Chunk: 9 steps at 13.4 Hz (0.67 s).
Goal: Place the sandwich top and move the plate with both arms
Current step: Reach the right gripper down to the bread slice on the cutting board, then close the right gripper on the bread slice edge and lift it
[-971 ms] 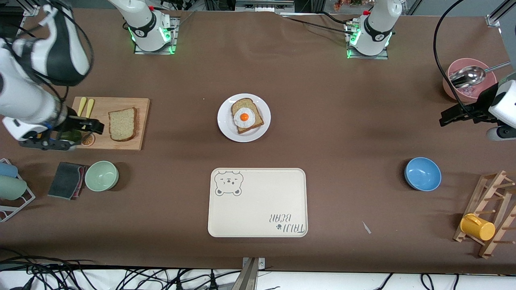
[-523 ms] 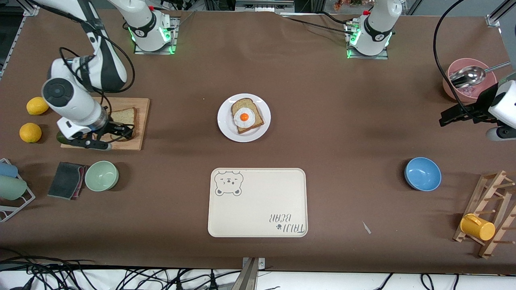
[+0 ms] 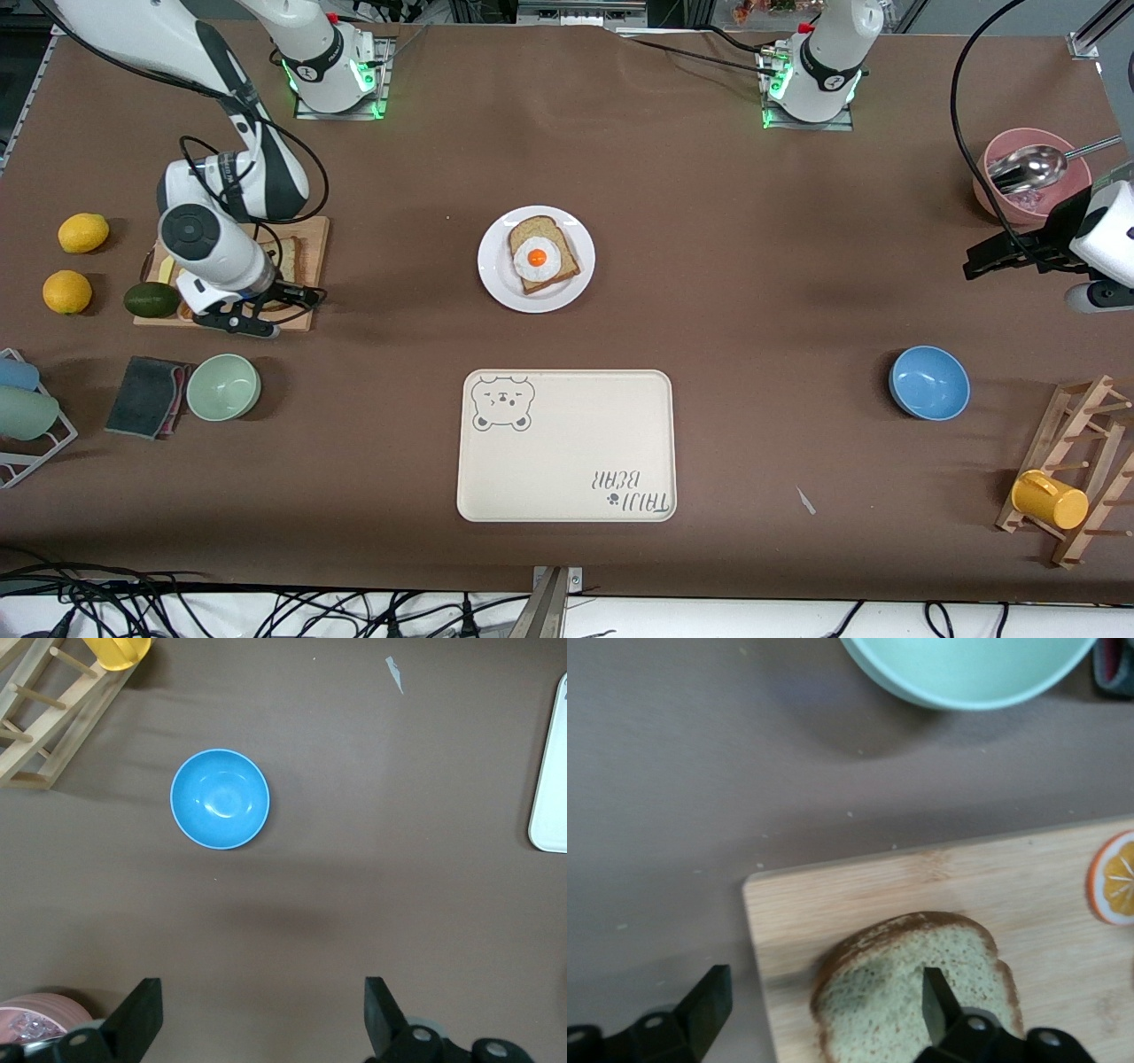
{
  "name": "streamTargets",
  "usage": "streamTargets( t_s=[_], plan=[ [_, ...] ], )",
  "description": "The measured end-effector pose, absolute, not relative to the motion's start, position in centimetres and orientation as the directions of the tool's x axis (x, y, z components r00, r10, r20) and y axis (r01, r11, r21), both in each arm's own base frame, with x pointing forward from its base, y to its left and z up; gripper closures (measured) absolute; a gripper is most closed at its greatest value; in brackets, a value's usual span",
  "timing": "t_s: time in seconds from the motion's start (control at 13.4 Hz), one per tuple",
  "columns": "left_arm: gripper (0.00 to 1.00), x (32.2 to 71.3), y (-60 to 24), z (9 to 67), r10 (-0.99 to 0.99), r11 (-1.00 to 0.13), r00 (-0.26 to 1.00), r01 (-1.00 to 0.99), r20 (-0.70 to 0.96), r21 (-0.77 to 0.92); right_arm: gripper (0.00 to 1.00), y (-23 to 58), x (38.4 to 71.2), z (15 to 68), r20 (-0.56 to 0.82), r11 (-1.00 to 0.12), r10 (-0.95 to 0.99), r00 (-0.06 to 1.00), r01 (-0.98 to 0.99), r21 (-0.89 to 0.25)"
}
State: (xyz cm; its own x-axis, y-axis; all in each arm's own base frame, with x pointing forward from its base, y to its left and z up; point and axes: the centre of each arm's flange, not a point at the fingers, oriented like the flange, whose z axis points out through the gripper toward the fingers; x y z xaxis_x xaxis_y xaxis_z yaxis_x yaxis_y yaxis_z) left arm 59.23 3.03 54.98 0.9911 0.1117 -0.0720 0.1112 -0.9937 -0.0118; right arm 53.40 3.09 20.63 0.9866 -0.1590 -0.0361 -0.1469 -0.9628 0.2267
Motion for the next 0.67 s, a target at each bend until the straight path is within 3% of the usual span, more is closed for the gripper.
streamTargets(
  t_s=[0.22,0.67],
  plan=[
    [0.0,59.26,3.03,54.9,0.112,-0.994,0.991,0.111,-0.073,-0.012,0.11,3.26,52.94,19.24,-0.038,-0.948,-0.171,0.985,-0.154,0.28],
    [0.0,59.26,3.0,54.89,0.111,-0.994,0.991,0.111,-0.073,-0.012,0.74,3.18,52.71,19.17,-0.071,-0.934,-0.207,0.976,-0.175,0.313]
  ],
)
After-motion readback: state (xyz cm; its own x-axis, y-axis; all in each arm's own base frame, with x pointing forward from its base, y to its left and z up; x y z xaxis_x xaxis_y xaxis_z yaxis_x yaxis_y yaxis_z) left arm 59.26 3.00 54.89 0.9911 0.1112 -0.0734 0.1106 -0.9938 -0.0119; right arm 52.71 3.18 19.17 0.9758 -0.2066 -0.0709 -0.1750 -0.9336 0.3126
